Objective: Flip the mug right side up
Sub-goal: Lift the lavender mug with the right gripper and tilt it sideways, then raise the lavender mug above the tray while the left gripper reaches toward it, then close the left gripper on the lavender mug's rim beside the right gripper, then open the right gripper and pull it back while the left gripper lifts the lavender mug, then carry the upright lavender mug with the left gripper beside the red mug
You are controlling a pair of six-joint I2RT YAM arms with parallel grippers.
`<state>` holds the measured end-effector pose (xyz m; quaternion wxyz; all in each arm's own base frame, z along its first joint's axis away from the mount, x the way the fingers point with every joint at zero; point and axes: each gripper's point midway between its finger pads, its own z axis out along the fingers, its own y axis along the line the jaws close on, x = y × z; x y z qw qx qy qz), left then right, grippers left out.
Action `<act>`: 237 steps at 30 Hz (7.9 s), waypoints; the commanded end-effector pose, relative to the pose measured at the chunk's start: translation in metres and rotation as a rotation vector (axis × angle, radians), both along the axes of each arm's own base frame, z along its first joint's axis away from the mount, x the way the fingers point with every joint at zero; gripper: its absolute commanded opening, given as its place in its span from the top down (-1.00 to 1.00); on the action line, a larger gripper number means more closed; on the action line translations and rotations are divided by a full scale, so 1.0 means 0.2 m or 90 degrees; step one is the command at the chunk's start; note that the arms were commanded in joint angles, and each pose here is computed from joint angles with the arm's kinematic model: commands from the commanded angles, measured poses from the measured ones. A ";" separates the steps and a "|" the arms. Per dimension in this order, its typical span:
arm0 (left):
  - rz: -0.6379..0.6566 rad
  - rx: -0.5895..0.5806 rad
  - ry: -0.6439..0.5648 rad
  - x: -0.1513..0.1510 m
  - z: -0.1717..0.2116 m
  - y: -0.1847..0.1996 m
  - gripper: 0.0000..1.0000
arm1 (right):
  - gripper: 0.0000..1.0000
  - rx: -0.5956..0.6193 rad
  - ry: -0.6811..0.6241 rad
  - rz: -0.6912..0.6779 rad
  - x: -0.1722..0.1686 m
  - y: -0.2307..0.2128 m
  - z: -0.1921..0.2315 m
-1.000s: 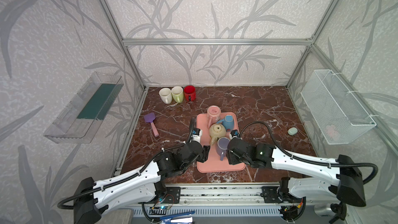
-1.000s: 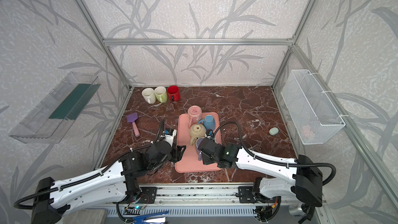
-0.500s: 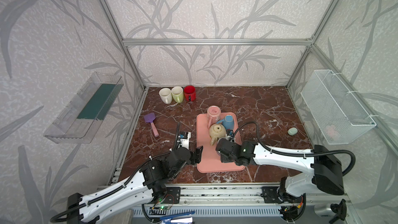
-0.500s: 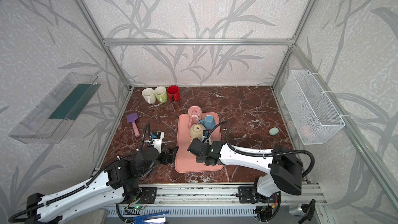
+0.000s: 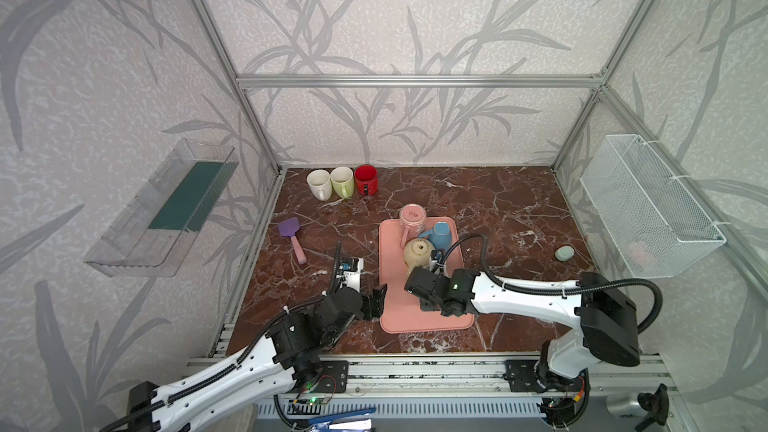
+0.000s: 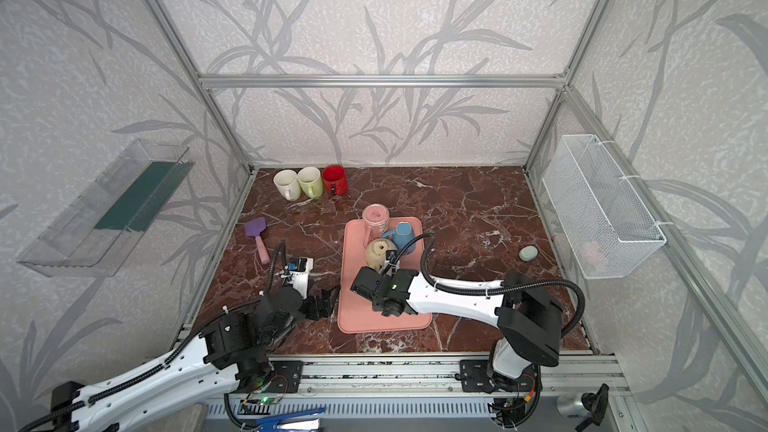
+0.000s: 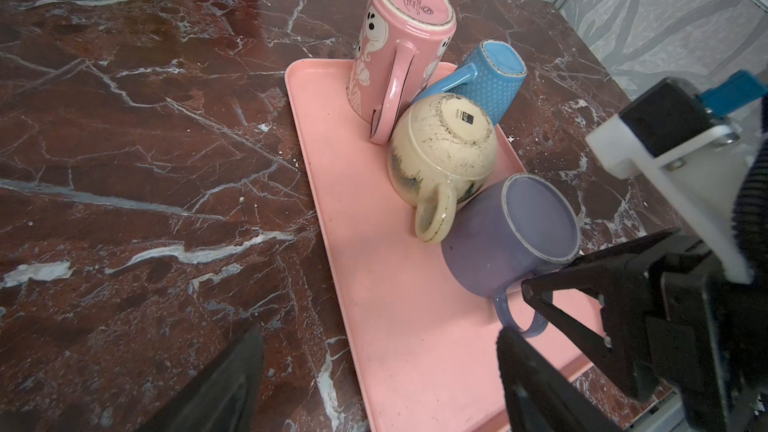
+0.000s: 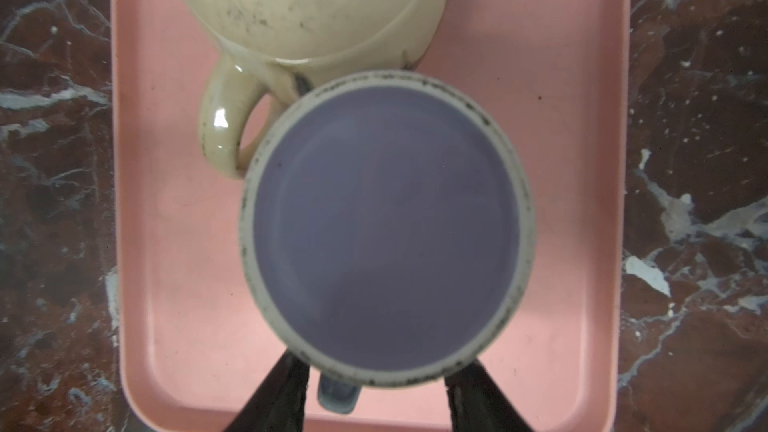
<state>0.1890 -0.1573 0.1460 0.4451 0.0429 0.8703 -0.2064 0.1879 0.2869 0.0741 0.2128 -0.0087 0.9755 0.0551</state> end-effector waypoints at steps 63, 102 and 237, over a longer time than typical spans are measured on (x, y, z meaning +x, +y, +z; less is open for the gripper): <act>-0.022 -0.081 0.042 0.05 0.04 -0.13 -0.67 | 1.00 0.190 -0.109 0.165 -0.06 -0.18 0.30; -0.312 -0.484 -0.041 0.28 0.51 -0.69 -0.29 | 1.00 0.684 -0.304 0.275 0.29 -0.24 1.10; -0.004 0.239 0.073 1.16 0.66 -0.19 1.00 | -0.78 0.449 -0.278 0.274 0.21 -0.24 0.52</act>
